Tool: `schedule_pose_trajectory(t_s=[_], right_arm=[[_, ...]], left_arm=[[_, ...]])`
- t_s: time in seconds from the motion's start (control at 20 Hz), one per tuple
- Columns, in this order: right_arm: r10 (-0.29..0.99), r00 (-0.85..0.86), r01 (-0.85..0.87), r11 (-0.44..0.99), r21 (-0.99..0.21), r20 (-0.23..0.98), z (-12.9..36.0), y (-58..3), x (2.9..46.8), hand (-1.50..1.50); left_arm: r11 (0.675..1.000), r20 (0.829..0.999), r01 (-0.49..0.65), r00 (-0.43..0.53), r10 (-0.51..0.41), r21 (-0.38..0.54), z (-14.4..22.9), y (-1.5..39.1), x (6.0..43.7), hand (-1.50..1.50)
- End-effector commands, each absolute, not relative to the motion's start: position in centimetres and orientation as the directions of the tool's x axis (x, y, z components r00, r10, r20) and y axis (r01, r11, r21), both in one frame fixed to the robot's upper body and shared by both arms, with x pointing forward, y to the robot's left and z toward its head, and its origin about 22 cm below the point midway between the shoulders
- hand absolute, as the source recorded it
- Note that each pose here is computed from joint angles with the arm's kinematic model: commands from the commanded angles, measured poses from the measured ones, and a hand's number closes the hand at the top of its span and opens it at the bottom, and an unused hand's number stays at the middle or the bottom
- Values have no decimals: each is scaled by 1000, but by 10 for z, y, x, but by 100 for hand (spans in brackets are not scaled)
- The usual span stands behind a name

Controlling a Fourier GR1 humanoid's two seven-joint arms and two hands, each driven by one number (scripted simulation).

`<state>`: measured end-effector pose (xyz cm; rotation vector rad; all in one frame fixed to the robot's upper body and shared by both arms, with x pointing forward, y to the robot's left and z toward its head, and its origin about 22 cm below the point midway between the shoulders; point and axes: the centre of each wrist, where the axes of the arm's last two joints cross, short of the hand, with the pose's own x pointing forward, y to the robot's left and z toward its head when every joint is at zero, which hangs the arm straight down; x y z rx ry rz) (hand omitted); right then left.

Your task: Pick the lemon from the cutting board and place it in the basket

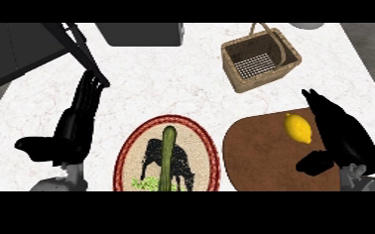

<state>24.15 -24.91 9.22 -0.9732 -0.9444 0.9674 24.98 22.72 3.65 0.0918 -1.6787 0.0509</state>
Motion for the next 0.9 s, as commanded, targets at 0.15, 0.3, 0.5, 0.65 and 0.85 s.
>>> schedule_pose_trajectory(t_s=[0.15, 0.3, 0.5, 0.65, 0.85], right_arm=[[944, 284, -265, 244, -933, 166, 71, -270, 254, -150], [938, 304, -277, 252, -927, 164, 61, -253, 269, -150], [934, 312, -276, 264, -924, 174, 57, -255, 270, -150], [939, 298, -287, 257, -923, 169, 30, -253, 271, -150], [938, 296, -278, 265, -923, 180, 35, -260, 264, -150]], left_arm=[[995, 995, -101, -102, -14, 3, 42, 218, 253, 0], [996, 993, -82, -113, -37, 28, 33, 218, 250, 0], [996, 995, -86, -94, -28, 20, 29, 231, 234, 0], [996, 994, -84, -99, -36, 28, 54, 233, 250, 0], [994, 994, -106, -103, -23, 12, 30, 235, 257, 0]])
